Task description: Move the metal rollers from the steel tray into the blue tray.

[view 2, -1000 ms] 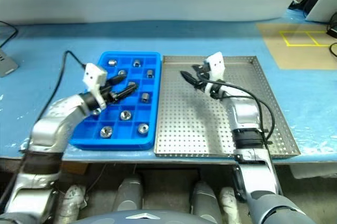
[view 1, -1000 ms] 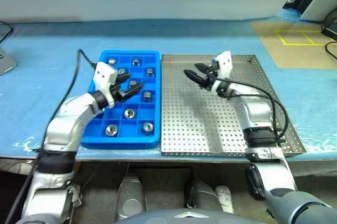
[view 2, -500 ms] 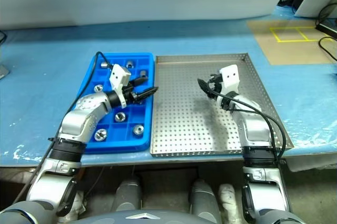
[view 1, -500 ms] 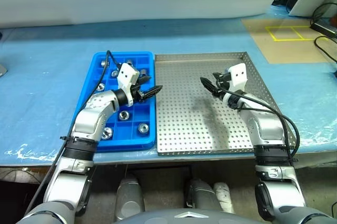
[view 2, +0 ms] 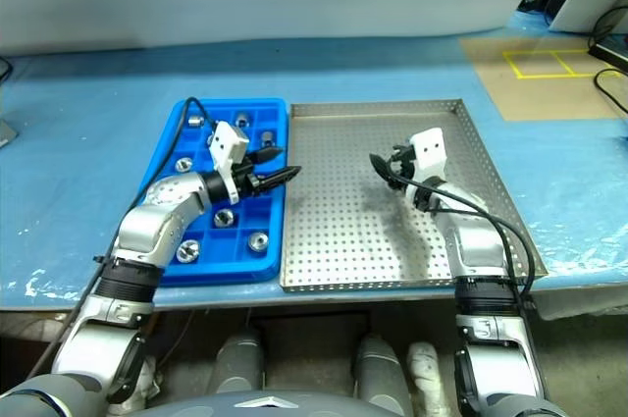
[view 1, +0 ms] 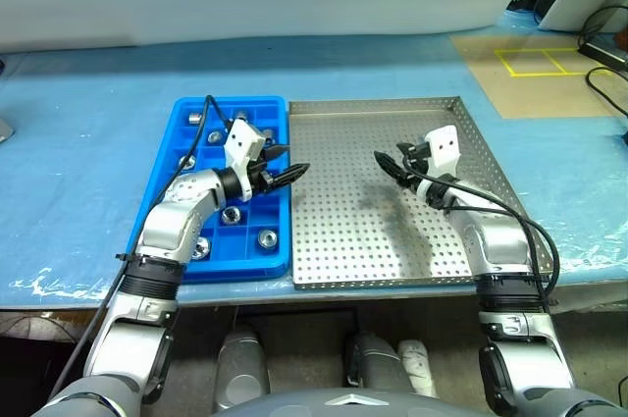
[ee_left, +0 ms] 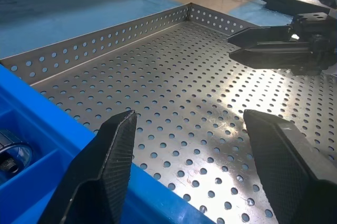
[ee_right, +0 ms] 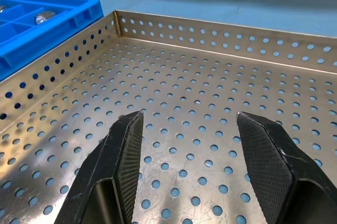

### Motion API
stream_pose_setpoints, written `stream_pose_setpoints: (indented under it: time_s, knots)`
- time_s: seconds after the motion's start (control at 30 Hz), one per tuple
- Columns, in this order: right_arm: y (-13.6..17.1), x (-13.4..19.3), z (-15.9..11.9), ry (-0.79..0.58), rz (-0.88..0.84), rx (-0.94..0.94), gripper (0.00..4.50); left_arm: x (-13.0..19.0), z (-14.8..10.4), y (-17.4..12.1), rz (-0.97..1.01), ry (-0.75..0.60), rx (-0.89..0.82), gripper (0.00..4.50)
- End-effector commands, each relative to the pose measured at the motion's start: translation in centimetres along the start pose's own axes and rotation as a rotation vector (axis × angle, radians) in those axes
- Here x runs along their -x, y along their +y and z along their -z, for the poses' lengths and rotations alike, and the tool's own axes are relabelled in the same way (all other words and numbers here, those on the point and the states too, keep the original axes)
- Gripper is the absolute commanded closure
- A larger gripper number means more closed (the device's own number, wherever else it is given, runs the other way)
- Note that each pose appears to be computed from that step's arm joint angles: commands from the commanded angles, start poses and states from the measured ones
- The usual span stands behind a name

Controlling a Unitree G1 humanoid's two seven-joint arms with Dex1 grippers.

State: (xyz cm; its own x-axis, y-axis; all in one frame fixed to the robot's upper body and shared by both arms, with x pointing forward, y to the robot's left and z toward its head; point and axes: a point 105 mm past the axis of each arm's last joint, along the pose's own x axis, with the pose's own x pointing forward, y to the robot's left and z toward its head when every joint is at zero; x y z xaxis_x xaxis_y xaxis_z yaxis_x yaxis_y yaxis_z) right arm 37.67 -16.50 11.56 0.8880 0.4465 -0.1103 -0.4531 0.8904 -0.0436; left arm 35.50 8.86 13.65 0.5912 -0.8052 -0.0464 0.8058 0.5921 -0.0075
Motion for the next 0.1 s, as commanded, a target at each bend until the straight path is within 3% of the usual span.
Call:
stream_pose_setpoints:
  time_s: [0.03, 0.1]
  knots:
    - [0.15, -0.29, -1.77, -0.063, -0.018, 0.039, 1.59, 0.19, -1.1, -0.4, 0.009, -0.033, -0.034, 1.08]
    - [0.21, -0.31, -1.61, -0.065, -0.018, 0.036, 1.59, 0.29, -1.11, -0.44, 0.009, -0.034, -0.034, 1.08]
